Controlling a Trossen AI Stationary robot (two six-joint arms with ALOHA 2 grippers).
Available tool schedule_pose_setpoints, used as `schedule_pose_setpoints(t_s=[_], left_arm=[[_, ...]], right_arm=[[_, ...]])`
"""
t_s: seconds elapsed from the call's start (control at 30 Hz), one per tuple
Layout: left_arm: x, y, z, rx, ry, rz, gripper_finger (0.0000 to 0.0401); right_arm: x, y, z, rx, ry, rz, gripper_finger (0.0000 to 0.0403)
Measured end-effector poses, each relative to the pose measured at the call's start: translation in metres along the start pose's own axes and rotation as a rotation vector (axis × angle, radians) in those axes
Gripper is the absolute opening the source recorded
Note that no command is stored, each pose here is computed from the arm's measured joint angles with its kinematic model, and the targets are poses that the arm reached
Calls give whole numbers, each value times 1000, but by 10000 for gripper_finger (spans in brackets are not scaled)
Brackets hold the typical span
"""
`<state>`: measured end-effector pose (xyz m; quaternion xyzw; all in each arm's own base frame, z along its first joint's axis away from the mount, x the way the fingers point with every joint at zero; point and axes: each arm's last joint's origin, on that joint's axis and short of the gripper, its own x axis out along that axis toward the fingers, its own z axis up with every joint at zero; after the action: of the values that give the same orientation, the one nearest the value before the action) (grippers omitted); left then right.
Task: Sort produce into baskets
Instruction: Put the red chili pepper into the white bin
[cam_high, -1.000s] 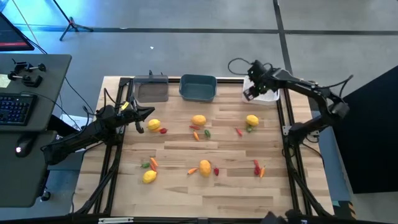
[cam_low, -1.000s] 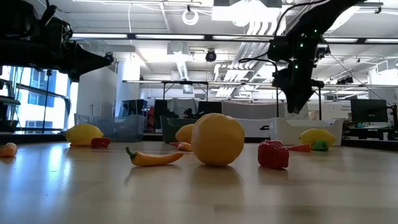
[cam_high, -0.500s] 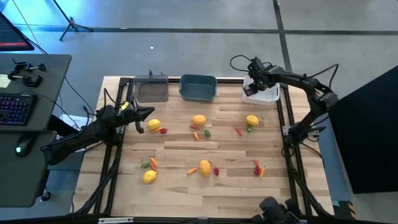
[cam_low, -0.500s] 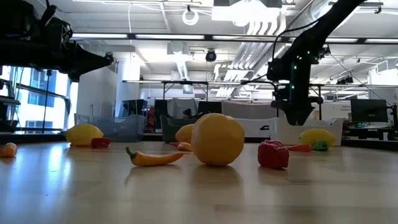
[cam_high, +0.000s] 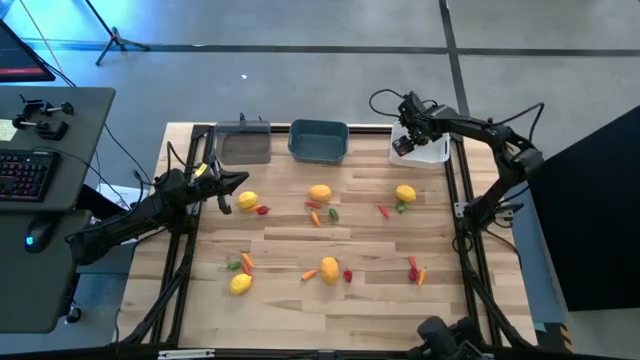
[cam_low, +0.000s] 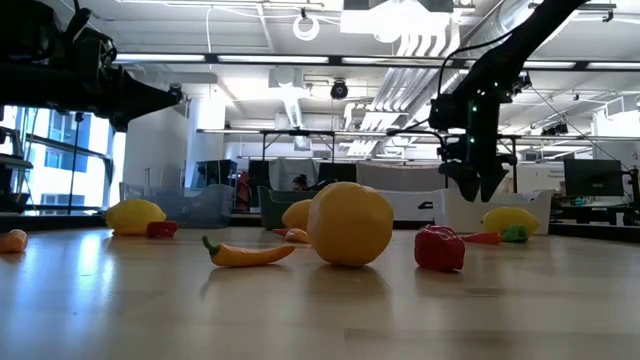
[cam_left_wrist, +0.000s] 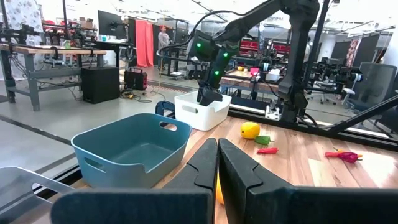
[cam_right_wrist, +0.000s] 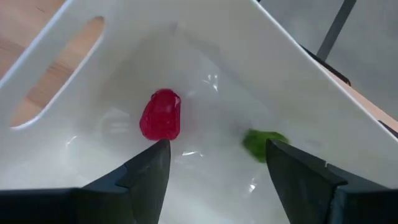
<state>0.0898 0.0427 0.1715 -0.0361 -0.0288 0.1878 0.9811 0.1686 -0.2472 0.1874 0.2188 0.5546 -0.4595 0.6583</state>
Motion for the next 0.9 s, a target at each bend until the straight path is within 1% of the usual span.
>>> schedule_pose_setpoints(t_s=[0.1,0.17,0.23,0.33,0.4,0.47,0.53,0.6,0.67,0.77,0.9], left_arm=[[0,0,0,0,0,0,0],[0,0,0,0,0,0,0],[0,0,0,0,0,0,0],[0,0,0,0,0,0,0],[0,0,0,0,0,0,0],[0,0,0,0,0,0,0],[0,0,0,0,0,0,0],[0,0,0,0,0,1,0],[0,0,0,0,0,0,0],[0,0,0,0,0,0,0],[0,0,0,0,0,0,0]], right_arm=[[-3,0,-2,-9,11,0,241],[-9,2,-4,-18,3,-1,225],[-20,5,-5,-30,-26,0,199],[-41,12,-9,-52,-89,22,150],[-57,22,-12,-61,-136,74,113],[-70,35,-17,-80,-169,155,77],[-80,52,-22,-139,-187,231,48],[-86,71,-28,-201,-197,282,25],[-92,92,-34,-249,-211,317,13],[-100,123,-45,-286,-235,377,9],[-112,159,-68,-311,-214,469,24]])
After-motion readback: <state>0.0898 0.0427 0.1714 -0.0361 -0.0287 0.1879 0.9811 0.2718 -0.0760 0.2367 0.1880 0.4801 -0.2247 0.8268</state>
